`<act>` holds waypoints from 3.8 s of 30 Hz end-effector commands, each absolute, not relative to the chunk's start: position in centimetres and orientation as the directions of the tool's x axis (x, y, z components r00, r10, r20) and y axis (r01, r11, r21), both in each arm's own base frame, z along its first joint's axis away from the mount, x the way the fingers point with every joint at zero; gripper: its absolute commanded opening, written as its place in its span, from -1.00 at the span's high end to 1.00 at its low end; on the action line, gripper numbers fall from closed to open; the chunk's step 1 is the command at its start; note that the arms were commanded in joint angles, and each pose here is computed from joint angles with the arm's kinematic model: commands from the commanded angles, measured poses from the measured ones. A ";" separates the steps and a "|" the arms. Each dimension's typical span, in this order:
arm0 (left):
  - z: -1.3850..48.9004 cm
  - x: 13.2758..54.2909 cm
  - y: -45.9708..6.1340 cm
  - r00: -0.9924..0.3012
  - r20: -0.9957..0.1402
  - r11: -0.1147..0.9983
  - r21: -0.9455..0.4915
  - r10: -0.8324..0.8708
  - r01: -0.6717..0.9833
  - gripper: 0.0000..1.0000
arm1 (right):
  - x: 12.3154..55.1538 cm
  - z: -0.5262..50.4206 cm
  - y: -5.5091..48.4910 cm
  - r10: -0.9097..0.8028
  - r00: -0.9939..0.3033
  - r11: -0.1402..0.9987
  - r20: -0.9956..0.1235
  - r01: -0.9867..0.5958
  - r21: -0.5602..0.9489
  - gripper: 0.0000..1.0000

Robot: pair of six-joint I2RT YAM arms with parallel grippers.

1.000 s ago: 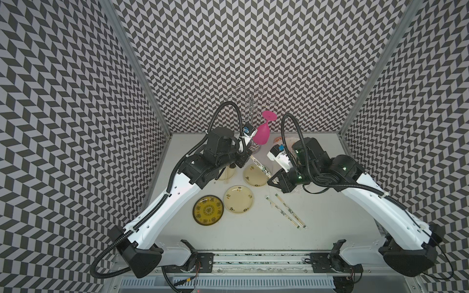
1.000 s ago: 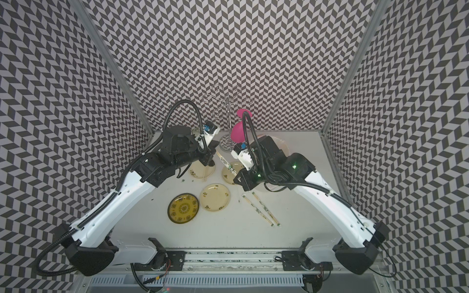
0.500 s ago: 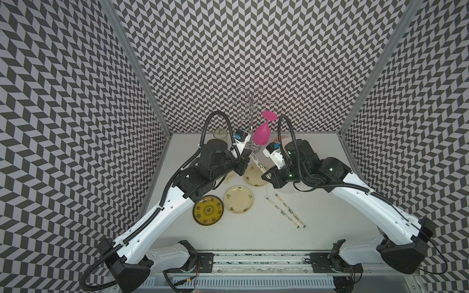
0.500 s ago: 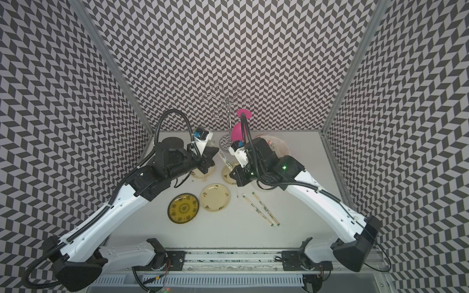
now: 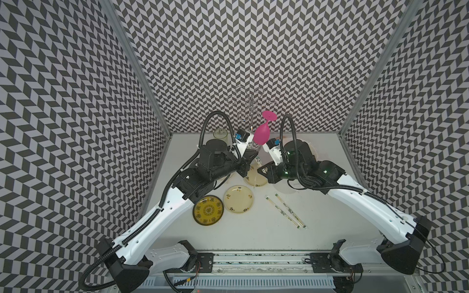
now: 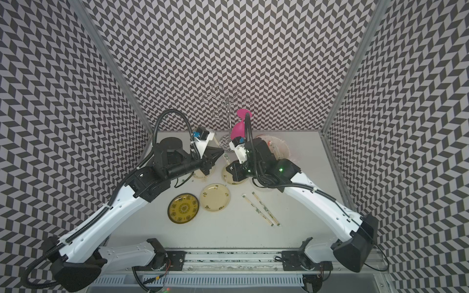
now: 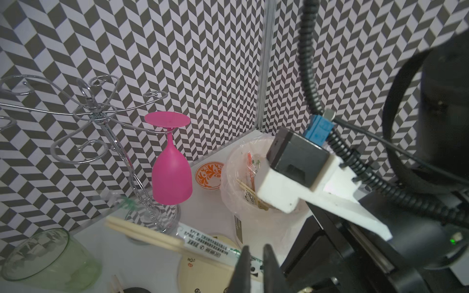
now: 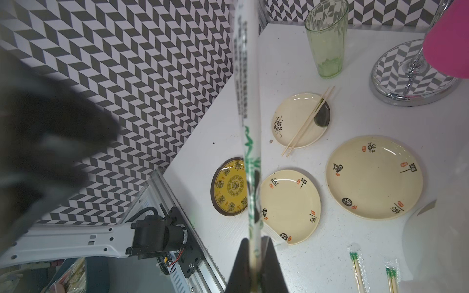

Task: Remove the packaging of disposable chopsticks
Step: Remove the packet bag from the disposable chopsticks, then adjust the disposable chopsticks, then remove the packet bag from the disposable chopsticks.

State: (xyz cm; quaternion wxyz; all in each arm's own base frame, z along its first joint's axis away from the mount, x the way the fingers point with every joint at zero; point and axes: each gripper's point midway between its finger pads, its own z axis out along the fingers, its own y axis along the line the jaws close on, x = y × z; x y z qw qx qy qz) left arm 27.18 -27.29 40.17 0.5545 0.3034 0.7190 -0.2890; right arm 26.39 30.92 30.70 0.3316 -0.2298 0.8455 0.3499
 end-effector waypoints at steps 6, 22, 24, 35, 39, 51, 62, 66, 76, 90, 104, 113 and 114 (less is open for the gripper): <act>51.1 25.2 -23.0 -0.083 -0.976 0.618 -0.191 -0.200 0.763 -0.02 | 26.1 36.3 29.7 -0.012 -0.543 0.542 -0.840 -0.709 0.451 1.00; 54.9 20.9 -25.1 -0.195 -0.930 0.065 -0.225 -0.311 0.972 -0.04 | 18.4 45.4 28.0 0.171 -0.235 0.182 -0.957 -0.947 0.265 1.00; 55.1 20.4 -25.2 -0.193 -0.932 0.028 -0.211 -0.306 0.977 -0.04 | 17.6 46.1 27.8 0.185 -0.214 0.155 -0.959 -0.957 0.244 1.00; 55.3 18.1 -27.3 -0.210 -0.941 -0.106 -0.188 -0.264 0.976 0.06 | 16.8 46.6 28.2 0.166 -0.208 0.090 -0.964 -0.970 0.225 1.00; 55.5 17.9 -27.7 -0.202 -0.944 -0.119 -0.176 -0.261 0.977 0.13 | 16.6 46.4 28.4 0.157 -0.218 0.074 -0.963 -0.970 0.232 1.00; 55.9 18.5 -28.1 -0.211 -0.943 -0.112 -0.188 -0.258 0.976 0.53 | 16.2 46.1 28.8 0.117 -0.220 0.052 -0.969 -0.973 0.227 1.00; 55.7 19.0 -28.3 -0.224 -0.942 -0.102 -0.204 -0.248 0.974 0.69 | 16.1 45.5 28.9 0.093 -0.228 0.054 -0.969 -0.971 0.234 1.00; 55.6 19.0 -28.5 -0.228 -0.943 -0.108 -0.208 -0.242 0.972 0.76 | 16.2 45.3 29.1 0.086 -0.230 0.053 -0.969 -0.970 0.235 1.00; 55.5 19.1 -28.6 -0.231 -0.944 -0.105 -0.212 -0.236 0.972 1.00 | 16.5 45.4 29.0 0.089 -0.226 0.075 -0.970 -0.970 0.233 1.00; 55.9 18.8 -28.0 -0.204 -0.942 -0.072 -0.192 -0.267 0.979 0.79 | 16.7 45.8 28.8 0.112 -0.224 0.090 -0.968 -0.968 0.234 1.00; 55.7 20.4 -27.2 -0.216 -0.936 -0.006 -0.224 -0.278 0.975 1.00 | 19.0 45.1 28.4 0.132 -0.243 0.221 -0.961 -0.938 0.267 -0.04; 53.1 22.5 -26.7 -0.157 -0.964 0.163 -0.194 -0.215 0.967 1.00 | 19.6 46.9 27.8 0.117 -0.196 0.291 -0.974 -0.930 0.223 -0.33; 52.5 22.7 -26.8 -0.168 -0.965 0.173 -0.204 -0.201 0.964 1.00 | 19.6 47.3 27.8 0.115 -0.192 0.290 -0.975 -0.932 0.218 -0.33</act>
